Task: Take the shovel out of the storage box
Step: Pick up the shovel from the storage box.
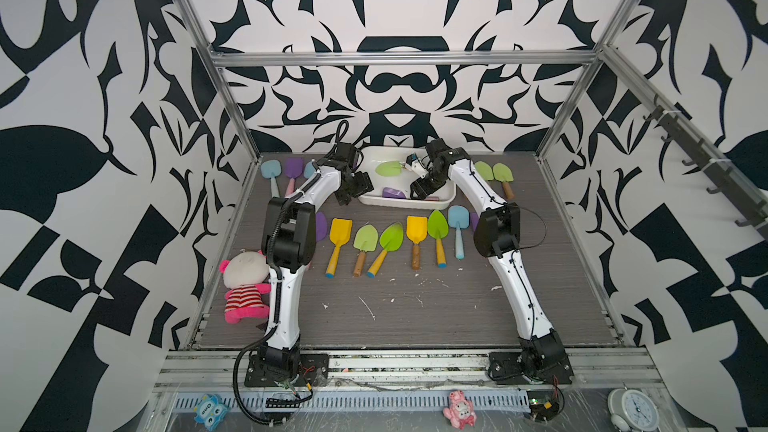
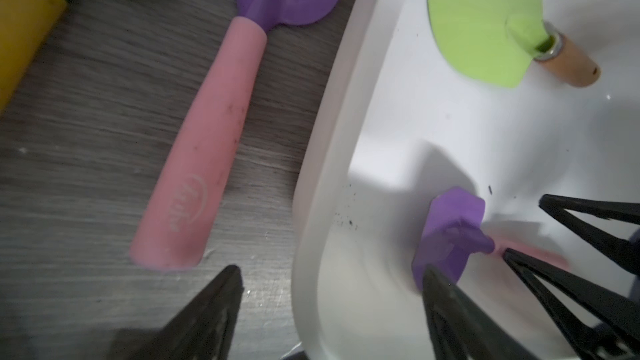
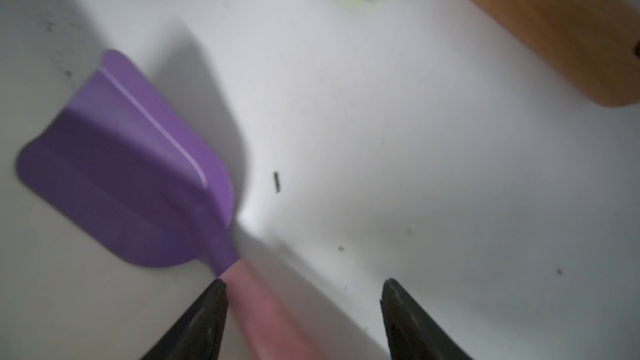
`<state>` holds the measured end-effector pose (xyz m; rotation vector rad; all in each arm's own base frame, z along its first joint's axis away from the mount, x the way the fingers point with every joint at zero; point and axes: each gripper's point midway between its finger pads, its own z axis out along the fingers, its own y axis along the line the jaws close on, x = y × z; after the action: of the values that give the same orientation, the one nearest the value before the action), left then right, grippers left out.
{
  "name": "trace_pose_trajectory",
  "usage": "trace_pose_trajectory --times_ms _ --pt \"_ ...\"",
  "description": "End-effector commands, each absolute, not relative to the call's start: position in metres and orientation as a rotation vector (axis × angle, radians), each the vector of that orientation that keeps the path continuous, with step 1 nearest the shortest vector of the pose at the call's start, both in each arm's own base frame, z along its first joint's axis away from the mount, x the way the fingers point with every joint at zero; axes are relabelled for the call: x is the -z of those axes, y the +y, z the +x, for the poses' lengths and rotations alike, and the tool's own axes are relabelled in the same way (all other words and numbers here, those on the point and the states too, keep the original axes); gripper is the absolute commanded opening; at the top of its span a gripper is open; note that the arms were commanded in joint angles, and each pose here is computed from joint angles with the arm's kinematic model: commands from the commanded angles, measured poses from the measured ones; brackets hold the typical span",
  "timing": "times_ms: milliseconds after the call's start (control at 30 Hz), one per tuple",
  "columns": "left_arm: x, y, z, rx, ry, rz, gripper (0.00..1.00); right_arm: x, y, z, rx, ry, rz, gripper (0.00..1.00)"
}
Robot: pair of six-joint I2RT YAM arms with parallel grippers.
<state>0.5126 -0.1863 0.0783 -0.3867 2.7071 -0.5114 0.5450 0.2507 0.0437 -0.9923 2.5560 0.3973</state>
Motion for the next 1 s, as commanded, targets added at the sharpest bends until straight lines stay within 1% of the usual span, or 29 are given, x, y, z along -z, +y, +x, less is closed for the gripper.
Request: trace_pose_trajectory --times_ms 0,67,100,167,200,267,400,633,767,833,967 --pt "-0.077 -0.191 0.516 0.515 2.712 -0.415 0.76 -0.042 0.250 0.551 -0.281 2.513 -1.071 0.72" --pt "-0.078 -0.195 0.517 0.522 2.711 -0.414 0.74 -0.028 0.251 0.554 -0.204 2.507 -1.108 0.69" --pt "-0.078 -0.197 0.517 0.528 2.708 -0.407 0.73 -0.023 0.251 0.556 -0.174 2.511 -1.103 0.65" --pt "-0.079 -0.198 0.517 0.525 2.706 -0.404 0.71 -0.020 0.250 0.562 -0.149 2.507 -1.077 0.52" --pt "-0.079 -0.199 0.517 0.534 2.707 -0.402 0.71 -0.019 0.249 0.565 -0.111 2.502 -1.074 0.43" --pt "-0.080 -0.200 0.516 0.537 2.708 -0.405 0.71 -0.022 0.251 0.567 -0.112 2.485 -1.070 0.33" --pt "-0.091 -0.202 0.518 0.565 2.685 -0.391 0.68 -0.046 0.259 0.572 -0.093 2.412 -1.085 0.22" --pt "-0.127 -0.209 0.526 0.633 2.596 -0.364 0.68 -0.095 0.263 0.572 -0.131 2.340 -0.996 0.01" --pt "-0.154 -0.211 0.531 0.678 2.524 -0.354 0.68 -0.128 0.262 0.569 -0.149 2.298 -0.920 0.00" --pt "-0.167 -0.212 0.533 0.698 2.489 -0.350 0.69 -0.154 0.254 0.567 -0.146 2.274 -0.853 0.00" --pt "-0.184 -0.214 0.536 0.727 2.441 -0.339 0.70 -0.179 0.226 0.559 -0.159 2.283 -0.717 0.00"
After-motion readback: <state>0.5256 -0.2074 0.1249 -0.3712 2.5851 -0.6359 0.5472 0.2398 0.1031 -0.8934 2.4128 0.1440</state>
